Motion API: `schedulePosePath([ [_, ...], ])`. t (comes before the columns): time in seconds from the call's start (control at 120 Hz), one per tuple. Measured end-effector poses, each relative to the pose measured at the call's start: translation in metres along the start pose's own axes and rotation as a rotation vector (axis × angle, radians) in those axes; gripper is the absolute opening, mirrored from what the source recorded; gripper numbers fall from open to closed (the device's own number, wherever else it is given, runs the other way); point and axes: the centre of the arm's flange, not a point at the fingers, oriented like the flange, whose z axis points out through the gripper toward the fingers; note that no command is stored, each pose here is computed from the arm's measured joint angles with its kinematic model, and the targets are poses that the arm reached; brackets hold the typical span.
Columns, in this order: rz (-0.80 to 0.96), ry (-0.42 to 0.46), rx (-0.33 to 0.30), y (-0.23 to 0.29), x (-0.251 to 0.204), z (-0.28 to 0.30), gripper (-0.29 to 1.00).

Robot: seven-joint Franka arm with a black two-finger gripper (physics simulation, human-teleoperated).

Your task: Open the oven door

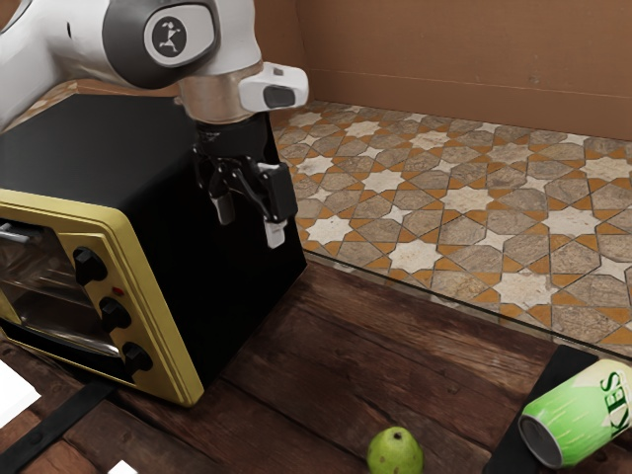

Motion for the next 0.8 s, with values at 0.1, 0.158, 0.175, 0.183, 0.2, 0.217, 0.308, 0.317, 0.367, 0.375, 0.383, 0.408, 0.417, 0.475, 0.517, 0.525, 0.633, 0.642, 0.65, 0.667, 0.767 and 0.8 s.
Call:
schedulePosePath([
  [0.1,0.002,0.032,-0.002,-0.002,0.004,-0.002,0.7],
  [0.158,0.0,0.045,-0.004,-0.005,0.005,-0.003,0.7],
  [0.175,0.001,0.048,-0.004,-0.005,0.005,-0.004,0.7],
  [0.183,0.001,0.05,-0.004,-0.005,0.005,-0.004,0.7],
  [0.2,0.002,0.064,-0.003,-0.005,0.003,-0.01,0.7],
  [0.217,0.003,0.105,-0.001,-0.005,-0.007,-0.03,0.7],
  [0.308,0.064,0.542,0.048,-0.034,-0.209,-0.212,0.7],
  [0.317,0.056,0.562,0.065,-0.044,-0.224,-0.218,0.7],
  [0.367,0.029,0.616,0.147,-0.092,-0.297,-0.235,0.7],
  [0.375,0.023,0.624,0.145,-0.104,-0.312,-0.234,0.7],
  [0.383,0.019,0.633,0.144,-0.114,-0.325,-0.232,0.7],
  [0.408,-0.001,0.658,0.117,-0.154,-0.368,-0.22,0.7],
  [0.417,-0.007,0.666,0.104,-0.169,-0.382,-0.213,0.7],
  [0.475,0.036,0.711,0.015,-0.238,-0.444,-0.148,0.7],
  [0.517,0.098,0.711,0.006,-0.26,-0.449,-0.108,0.7],
  [0.525,0.113,0.704,0.009,-0.262,-0.446,-0.101,0.7],
  [0.633,0.333,0.657,0.09,-0.278,-0.411,-0.05,0.7],
  [0.642,0.349,0.658,0.095,-0.28,-0.409,-0.047,0.7],
  [0.65,0.366,0.657,0.1,-0.281,-0.407,-0.045,0.7],
  [0.667,0.397,0.656,0.111,-0.284,-0.404,-0.041,0.7],
  [0.767,0.568,0.652,0.187,-0.29,-0.388,-0.025,0.7],
  [0.8,0.623,0.647,0.208,-0.29,-0.382,-0.019,0.7],
])
